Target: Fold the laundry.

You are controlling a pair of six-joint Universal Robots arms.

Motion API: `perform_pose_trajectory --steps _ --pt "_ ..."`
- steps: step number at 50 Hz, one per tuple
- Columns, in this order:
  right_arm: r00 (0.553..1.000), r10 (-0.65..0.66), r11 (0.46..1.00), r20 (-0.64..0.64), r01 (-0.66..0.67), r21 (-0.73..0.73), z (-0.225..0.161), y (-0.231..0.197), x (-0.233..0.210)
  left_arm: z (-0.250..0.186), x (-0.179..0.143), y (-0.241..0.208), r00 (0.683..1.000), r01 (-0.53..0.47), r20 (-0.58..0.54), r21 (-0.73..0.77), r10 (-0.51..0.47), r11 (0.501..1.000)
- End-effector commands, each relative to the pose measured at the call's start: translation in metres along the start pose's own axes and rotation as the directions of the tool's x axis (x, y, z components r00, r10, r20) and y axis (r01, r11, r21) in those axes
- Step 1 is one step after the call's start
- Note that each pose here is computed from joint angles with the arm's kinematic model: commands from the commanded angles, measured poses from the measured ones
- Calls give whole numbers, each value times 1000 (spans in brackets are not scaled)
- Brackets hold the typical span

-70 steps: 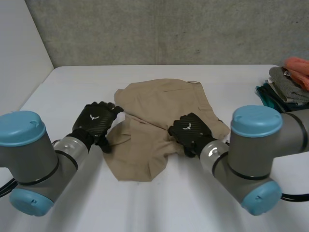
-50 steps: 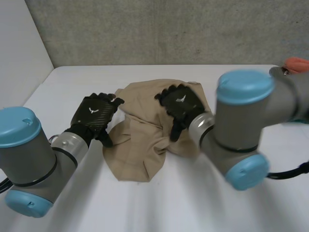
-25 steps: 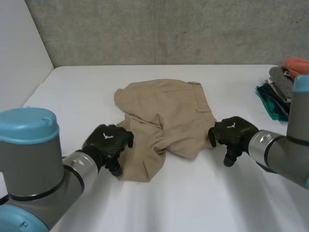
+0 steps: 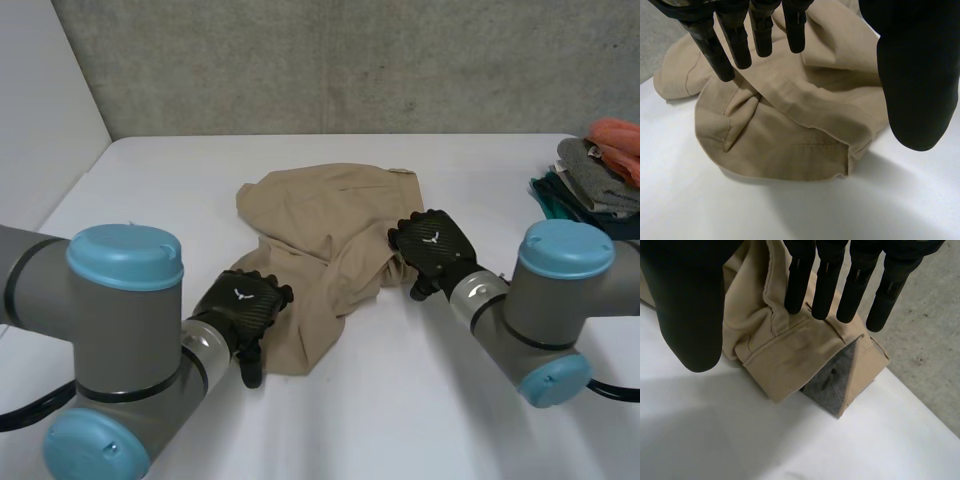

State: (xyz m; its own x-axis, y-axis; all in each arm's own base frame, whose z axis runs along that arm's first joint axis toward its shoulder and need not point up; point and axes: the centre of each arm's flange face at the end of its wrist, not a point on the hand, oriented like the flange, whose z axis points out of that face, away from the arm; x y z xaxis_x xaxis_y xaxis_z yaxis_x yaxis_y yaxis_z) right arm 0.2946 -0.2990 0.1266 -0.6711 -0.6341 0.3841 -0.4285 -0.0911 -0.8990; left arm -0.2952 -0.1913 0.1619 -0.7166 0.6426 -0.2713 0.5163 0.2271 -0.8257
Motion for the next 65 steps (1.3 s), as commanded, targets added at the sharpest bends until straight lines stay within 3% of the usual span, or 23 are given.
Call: perform_pose_trajectory --steps 1,9,16,24,28,32,39,46,52,58,62,65 --pt "993 -84 995 -82 88 47 34 11 -7 9 12 4 1000 -19 -22 -50 18 999" --pt "980 -131 986 -149 144 82 54 11 -3 18 20 10 999 -42 -5 -76 41 996" --pt "981 -63 990 -185 85 116 42 -18 13 32 17 10 996 -77 48 -63 80 995" --pt "978 39 986 -207 -4 167 14 -66 49 53 -8 -15 975 -104 203 39 94 994" --pt "980 27 991 -198 -1 132 0 -82 63 52 -41 -37 946 -96 317 77 67 992" --pt "980 -34 996 -195 50 79 -19 -101 79 19 -79 -80 916 -64 401 196 -20 978" --pt "969 -118 984 -219 144 104 -58 -163 103 -101 -112 -174 904 -110 408 515 -130 850" --pt "970 -126 986 -207 144 78 -77 -189 114 -126 -128 -190 900 -82 404 529 -165 844" --pt "982 -157 987 -109 160 15 -64 -178 106 -88 -131 -184 916 -52 377 453 -138 890" --pt "983 -158 987 -93 159 6 -33 -162 98 -35 -134 -179 924 -43 363 418 -123 908" --pt "971 -145 985 -190 159 62 -6 -164 103 -11 -148 -198 911 -67 382 511 -156 857" --pt "928 -121 958 -353 202 202 15 -187 121 -7 -165 -227 892 -115 404 636 -202 763"
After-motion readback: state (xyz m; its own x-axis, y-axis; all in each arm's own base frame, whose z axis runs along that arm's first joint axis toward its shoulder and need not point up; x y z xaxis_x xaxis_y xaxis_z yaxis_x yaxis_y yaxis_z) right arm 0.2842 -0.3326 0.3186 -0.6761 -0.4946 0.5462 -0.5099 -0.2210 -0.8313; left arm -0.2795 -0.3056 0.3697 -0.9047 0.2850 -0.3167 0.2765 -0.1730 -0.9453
